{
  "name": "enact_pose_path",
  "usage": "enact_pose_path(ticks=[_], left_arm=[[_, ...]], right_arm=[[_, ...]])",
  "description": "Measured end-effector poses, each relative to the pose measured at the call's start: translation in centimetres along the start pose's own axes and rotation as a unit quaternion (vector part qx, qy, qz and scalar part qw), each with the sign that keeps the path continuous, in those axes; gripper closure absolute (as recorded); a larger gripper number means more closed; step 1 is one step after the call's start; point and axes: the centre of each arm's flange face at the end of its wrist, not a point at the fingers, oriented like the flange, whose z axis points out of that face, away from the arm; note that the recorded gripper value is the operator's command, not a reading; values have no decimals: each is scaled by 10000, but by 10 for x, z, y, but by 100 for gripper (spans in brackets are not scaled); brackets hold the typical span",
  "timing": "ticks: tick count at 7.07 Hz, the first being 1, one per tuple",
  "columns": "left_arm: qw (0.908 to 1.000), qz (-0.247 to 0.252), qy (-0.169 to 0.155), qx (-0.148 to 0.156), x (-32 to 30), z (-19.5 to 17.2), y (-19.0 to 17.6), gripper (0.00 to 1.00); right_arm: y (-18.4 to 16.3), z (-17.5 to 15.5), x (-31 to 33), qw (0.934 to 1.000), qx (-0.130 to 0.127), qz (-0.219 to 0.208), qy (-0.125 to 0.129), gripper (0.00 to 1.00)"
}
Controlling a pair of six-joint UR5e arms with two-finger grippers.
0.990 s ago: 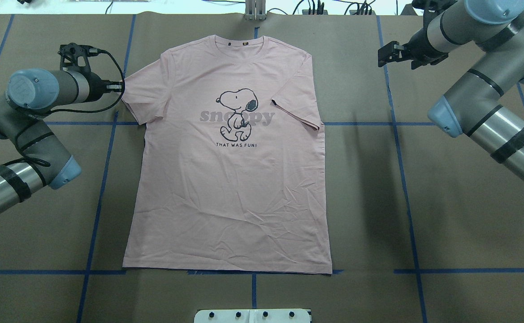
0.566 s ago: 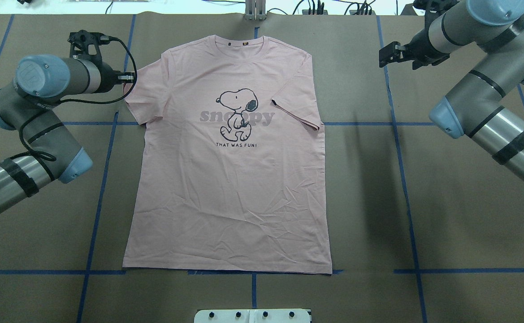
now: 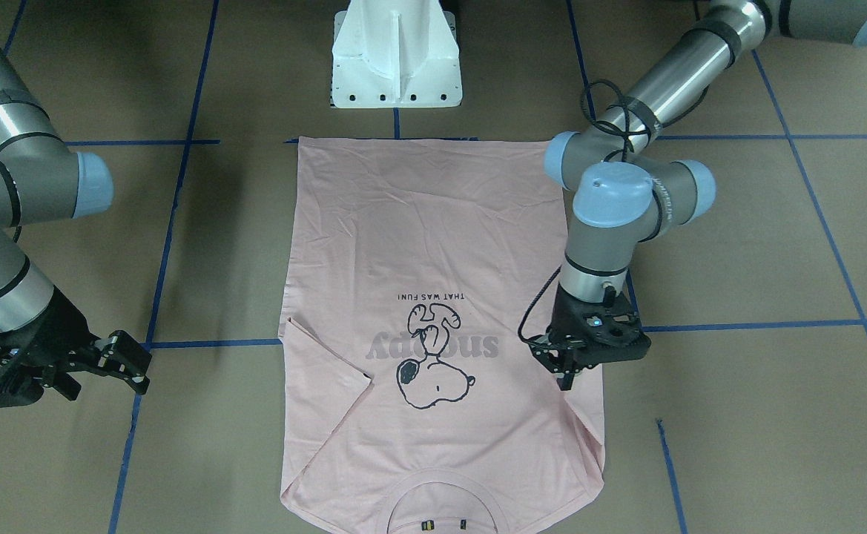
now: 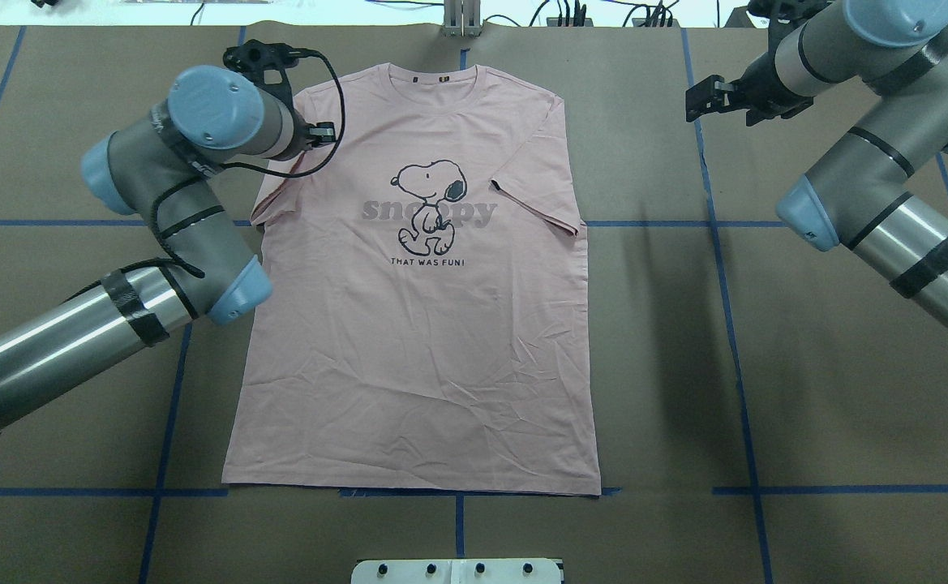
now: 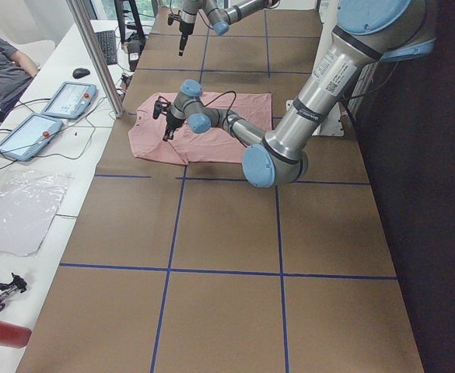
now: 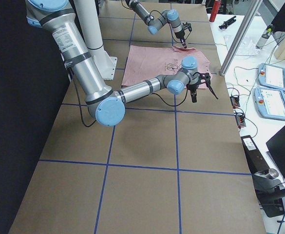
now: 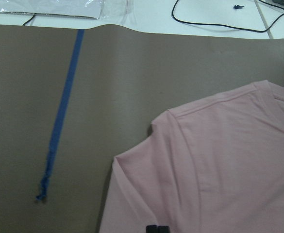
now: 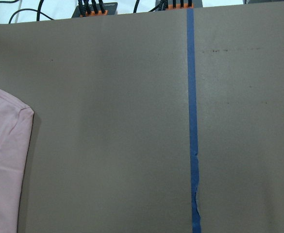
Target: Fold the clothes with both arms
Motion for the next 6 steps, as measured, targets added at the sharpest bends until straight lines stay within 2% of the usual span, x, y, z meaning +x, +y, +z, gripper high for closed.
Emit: enact_pose_path(ticks=[3, 4, 6], left_arm=[[9996, -29, -288, -73, 46, 20, 5, 100], [9993, -5, -349, -92, 54, 26, 2, 1], [9978, 558, -325, -139, 56, 26, 0, 0]], right_arm=[[1, 1, -2, 10000, -10, -9, -4, 0], [1, 2, -3, 10000, -16, -11, -5, 0], [0, 0, -7, 10000, -14, 12, -29, 0]])
